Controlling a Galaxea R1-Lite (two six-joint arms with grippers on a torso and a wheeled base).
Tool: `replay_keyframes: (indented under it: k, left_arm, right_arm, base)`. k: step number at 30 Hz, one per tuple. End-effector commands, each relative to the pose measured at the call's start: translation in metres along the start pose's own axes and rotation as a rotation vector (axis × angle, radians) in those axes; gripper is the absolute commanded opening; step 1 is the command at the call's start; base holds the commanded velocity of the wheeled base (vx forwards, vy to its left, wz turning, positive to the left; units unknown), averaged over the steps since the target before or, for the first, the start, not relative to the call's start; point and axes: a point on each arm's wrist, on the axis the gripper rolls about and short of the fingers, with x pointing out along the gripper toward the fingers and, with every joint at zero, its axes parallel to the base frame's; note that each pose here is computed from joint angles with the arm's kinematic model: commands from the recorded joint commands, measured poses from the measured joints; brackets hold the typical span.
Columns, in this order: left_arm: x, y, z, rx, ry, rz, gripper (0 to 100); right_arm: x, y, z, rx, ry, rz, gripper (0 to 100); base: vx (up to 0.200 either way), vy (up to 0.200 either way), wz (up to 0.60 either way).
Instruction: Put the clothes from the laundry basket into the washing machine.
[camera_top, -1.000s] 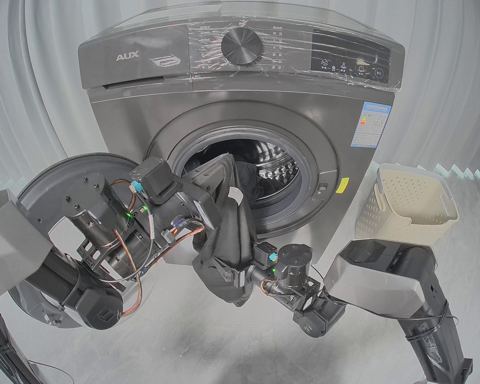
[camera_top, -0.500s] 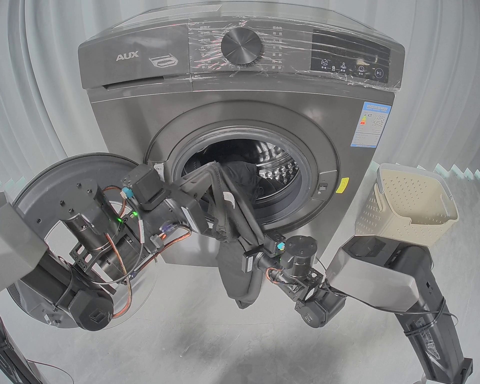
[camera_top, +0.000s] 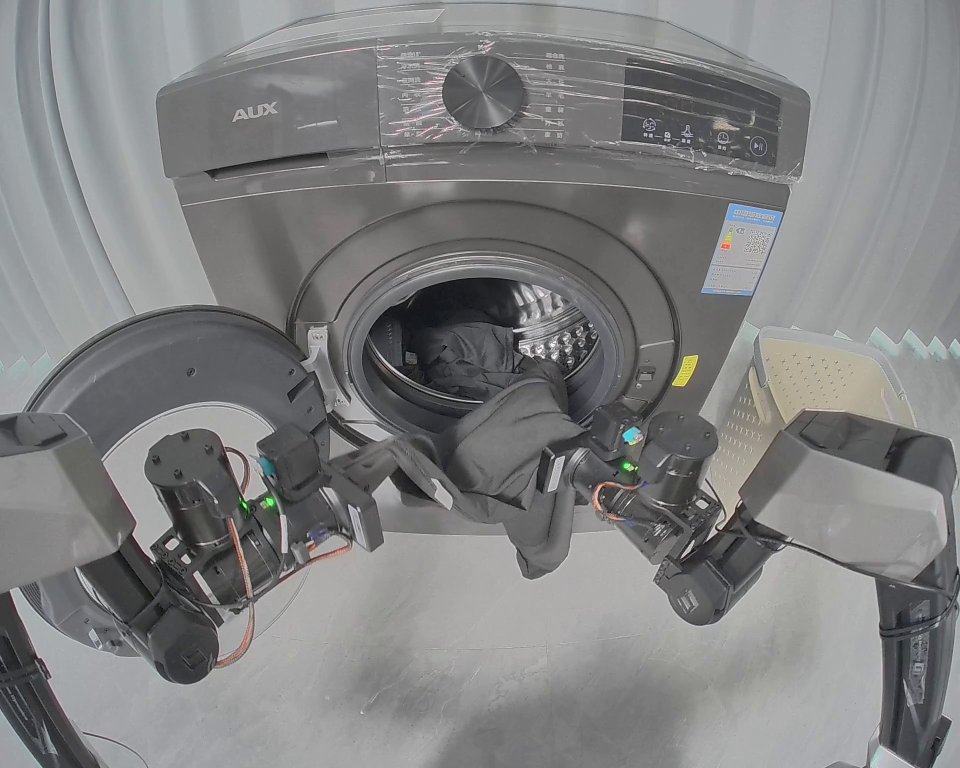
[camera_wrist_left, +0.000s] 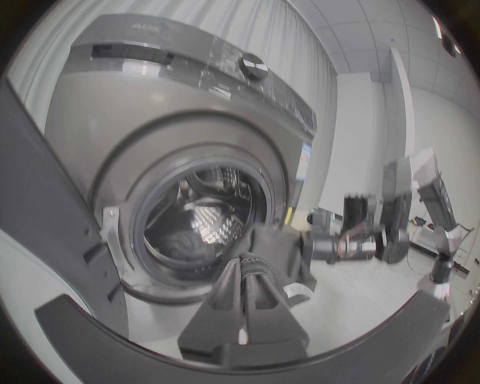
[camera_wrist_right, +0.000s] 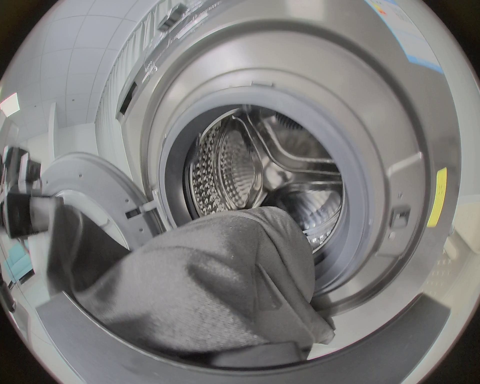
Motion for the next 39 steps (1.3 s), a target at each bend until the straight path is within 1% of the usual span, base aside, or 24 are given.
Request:
replay_keyframes:
  k: [1, 2, 4, 9, 10, 12, 14, 15, 16, 18, 19, 21, 23, 25, 28, 29, 30, 31, 33, 35, 39]
  left_arm:
    - [-0.005, -0.002, -0.036, -0.017, 0.138, -0.041, 0]
    - [-0.005, -0.003, -0.043, -0.025, 0.161, -0.071, 0]
    - [-0.004, -0.001, -0.050, -0.030, 0.179, -0.078, 0]
    - [-0.004, -0.001, -0.053, -0.031, 0.189, -0.078, 0]
    - [-0.005, -0.002, -0.054, -0.032, 0.195, -0.080, 100]
    - [-0.009, -0.003, -0.055, -0.038, 0.210, -0.085, 100]
    - [-0.016, -0.005, -0.059, -0.046, 0.240, -0.087, 100]
    - [-0.016, -0.005, -0.059, -0.046, 0.240, -0.087, 100]
    - [-0.023, -0.007, -0.063, -0.051, 0.271, -0.090, 100]
    - [-0.027, -0.008, -0.065, -0.048, 0.288, -0.100, 100]
    - [-0.030, -0.009, -0.067, -0.040, 0.297, -0.118, 100]
    - [-0.029, -0.009, -0.066, -0.034, 0.293, -0.124, 100]
    - [-0.025, -0.008, -0.063, -0.030, 0.272, -0.123, 100]
    - [-0.017, -0.006, -0.058, -0.028, 0.233, -0.114, 100]
    - [0.001, -0.001, -0.049, -0.011, 0.165, -0.080, 100]
    - [0.002, -0.001, -0.049, -0.010, 0.163, -0.077, 100]
    - [0.012, 0.000, -0.044, -0.007, 0.128, -0.043, 100]
    - [0.017, -0.001, -0.043, -0.009, 0.115, -0.037, 100]
    - [0.025, -0.006, -0.043, -0.008, 0.098, -0.049, 100]
    - [0.032, -0.007, -0.044, -0.005, 0.086, -0.053, 100]
    - [0.042, -0.009, -0.049, -0.004, 0.079, -0.062, 100]
  right_arm:
    - [-0.007, 0.000, 0.040, 0.006, -0.087, 0.000, 0]
    - [-0.008, 0.001, 0.044, 0.007, -0.096, 0.002, 0]
    - [-0.008, 0.002, 0.046, 0.008, -0.103, 0.005, 0]
    - [-0.009, 0.001, 0.049, 0.008, -0.109, -0.001, 0]
    - [-0.008, 0.001, 0.050, 0.008, -0.112, -0.002, 0]
    - [-0.008, -0.002, 0.050, 0.007, -0.109, -0.009, 0]
    - [-0.008, -0.009, 0.051, 0.005, -0.115, -0.027, 0]
    - [-0.008, -0.009, 0.051, 0.005, -0.115, -0.027, 0]
    - [-0.008, -0.016, 0.052, 0.002, -0.120, -0.041, 0]
    - [-0.009, -0.020, 0.056, 0.001, -0.129, -0.047, 0]
    - [-0.010, -0.023, 0.059, 0.000, -0.136, -0.054, 0]
    - [-0.010, -0.023, 0.061, 0.000, -0.144, -0.053, 0]
    - [-0.012, -0.020, 0.061, 0.003, -0.145, -0.045, 0]
    - [-0.019, -0.017, 0.057, 0.003, -0.115, -0.037, 0]
    - [-0.028, -0.009, 0.052, 0.006, -0.086, -0.018, 0]
    - [-0.028, -0.008, 0.052, 0.006, -0.084, -0.014, 0]
    - [-0.032, 0.002, 0.049, 0.008, -0.078, 0.012, 0]
    - [-0.033, 0.007, 0.048, 0.011, -0.074, 0.024, 0]
    - [-0.036, 0.016, 0.045, 0.013, -0.063, 0.047, 0]
    - [-0.037, 0.024, 0.043, 0.015, -0.055, 0.067, 0]
    - [-0.037, 0.034, 0.043, 0.019, -0.054, 0.093, 0]
  base:
    - [0.000, 0.000, 0.00]
    - [0.000, 0.000, 0.00]
    - [0.000, 0.000, 0.00]
    - [0.000, 0.000, 0.00]
    - [0.000, 0.000, 0.00]
    - [0.000, 0.000, 0.00]
    - [0.000, 0.000, 0.00]
    - [0.000, 0.000, 0.00]
    - [0.000, 0.000, 0.00]
    - [0.000, 0.000, 0.00]
    - [0.000, 0.000, 0.00]
    - [0.000, 0.000, 0.00]
    - [0.000, 0.000, 0.00]
    - [0.000, 0.000, 0.00]
    - [0.000, 0.000, 0.00]
    - [0.000, 0.000, 0.00]
    - [0.000, 0.000, 0.00]
    - [0.000, 0.000, 0.00]
    - [0.000, 0.000, 0.00]
    - [0.000, 0.000, 0.00]
    - [0.000, 0.000, 0.00]
